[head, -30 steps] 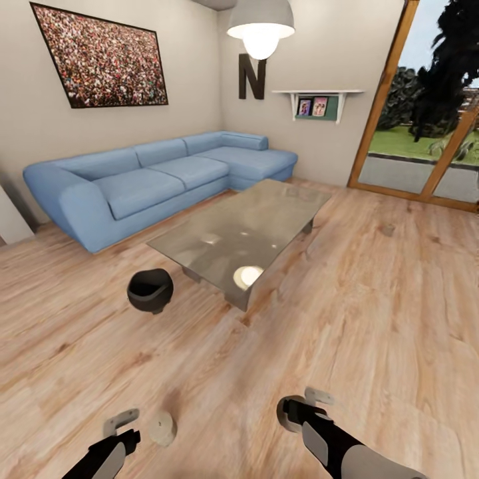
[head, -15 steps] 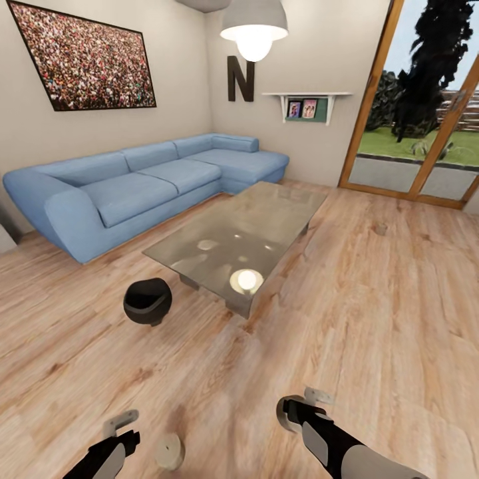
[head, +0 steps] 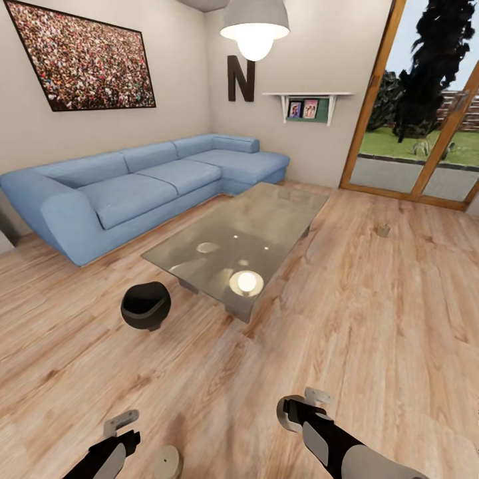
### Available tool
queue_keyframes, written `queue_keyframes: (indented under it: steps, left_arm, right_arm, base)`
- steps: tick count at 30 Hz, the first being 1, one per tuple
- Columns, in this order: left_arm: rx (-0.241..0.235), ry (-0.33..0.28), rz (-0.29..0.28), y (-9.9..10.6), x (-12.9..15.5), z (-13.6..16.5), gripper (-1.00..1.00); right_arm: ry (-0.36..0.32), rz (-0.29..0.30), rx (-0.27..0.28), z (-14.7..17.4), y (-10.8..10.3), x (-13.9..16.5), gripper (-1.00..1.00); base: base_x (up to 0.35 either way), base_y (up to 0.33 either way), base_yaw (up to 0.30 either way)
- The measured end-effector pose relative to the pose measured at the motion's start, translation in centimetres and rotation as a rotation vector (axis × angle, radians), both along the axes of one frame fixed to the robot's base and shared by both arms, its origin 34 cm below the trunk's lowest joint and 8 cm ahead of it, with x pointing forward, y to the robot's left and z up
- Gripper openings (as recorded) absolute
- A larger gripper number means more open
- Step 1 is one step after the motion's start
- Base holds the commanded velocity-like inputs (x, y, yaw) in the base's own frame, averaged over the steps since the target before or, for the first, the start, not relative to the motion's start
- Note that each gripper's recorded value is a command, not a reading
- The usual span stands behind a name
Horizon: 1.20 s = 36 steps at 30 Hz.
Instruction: Place each of the two pumpkins and all three candles from the living room inside a cabinet in the living room (use any cabinet), then make sure every cabinet is closed, and position the cauldron so it is next to a table in the living room.
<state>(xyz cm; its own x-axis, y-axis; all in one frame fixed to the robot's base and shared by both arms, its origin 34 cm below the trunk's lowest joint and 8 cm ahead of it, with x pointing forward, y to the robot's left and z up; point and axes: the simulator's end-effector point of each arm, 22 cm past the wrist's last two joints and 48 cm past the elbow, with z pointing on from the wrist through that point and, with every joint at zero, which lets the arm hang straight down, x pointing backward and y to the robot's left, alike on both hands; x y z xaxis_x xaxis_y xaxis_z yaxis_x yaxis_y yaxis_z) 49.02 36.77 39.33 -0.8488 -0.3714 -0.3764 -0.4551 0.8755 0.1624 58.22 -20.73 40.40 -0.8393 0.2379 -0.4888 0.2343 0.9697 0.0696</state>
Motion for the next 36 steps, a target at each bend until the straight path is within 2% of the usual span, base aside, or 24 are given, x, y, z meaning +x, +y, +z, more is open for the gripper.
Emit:
queue_keyframes:
  steps: [12, 18, 24, 29, 33, 36]
  left_arm:
    - [-0.002, -0.001, 0.000, -0.1, 0.0, 0.0, 1.00]
    - [-0.005, 0.000, -0.002, -0.3, -0.2, -1.3, 1.00]
    - [-0.087, -0.037, -0.048, -2.3, 0.6, -2.7, 1.00]
    - [-0.102, -0.044, -0.056, -2.6, 0.6, -3.7, 1.00]
    - [-0.103, -0.045, -0.058, -2.7, 0.5, -4.6, 1.00]
    - [-0.102, -0.046, -0.060, -2.7, 0.4, -5.2, 1.00]
  right_arm:
    - [-0.001, 0.000, 0.000, 0.0, 0.0, 0.0, -1.00]
    - [0.000, 0.000, 0.001, -1.2, 0.1, -0.2, -1.00]
    - [-0.001, 0.000, -0.001, -2.4, 0.0, -0.3, -1.00]
    - [-0.010, 0.001, -0.001, -3.3, -0.3, -0.2, -1.00]
    - [-0.093, 0.029, 0.059, -2.2, 1.5, 2.6, -1.00]
    - [-0.123, 0.053, 0.109, -2.1, 2.8, 3.3, -1.00]
  base:
    - [0.001, -0.043, 0.000]
    - [0.000, 0.000, 0.000]
    - [0.000, 0.000, 0.000]
    - [0.000, 0.000, 0.000]
    - [0.000, 0.000, 0.000]
    - [0.000, 0.000, 0.000]
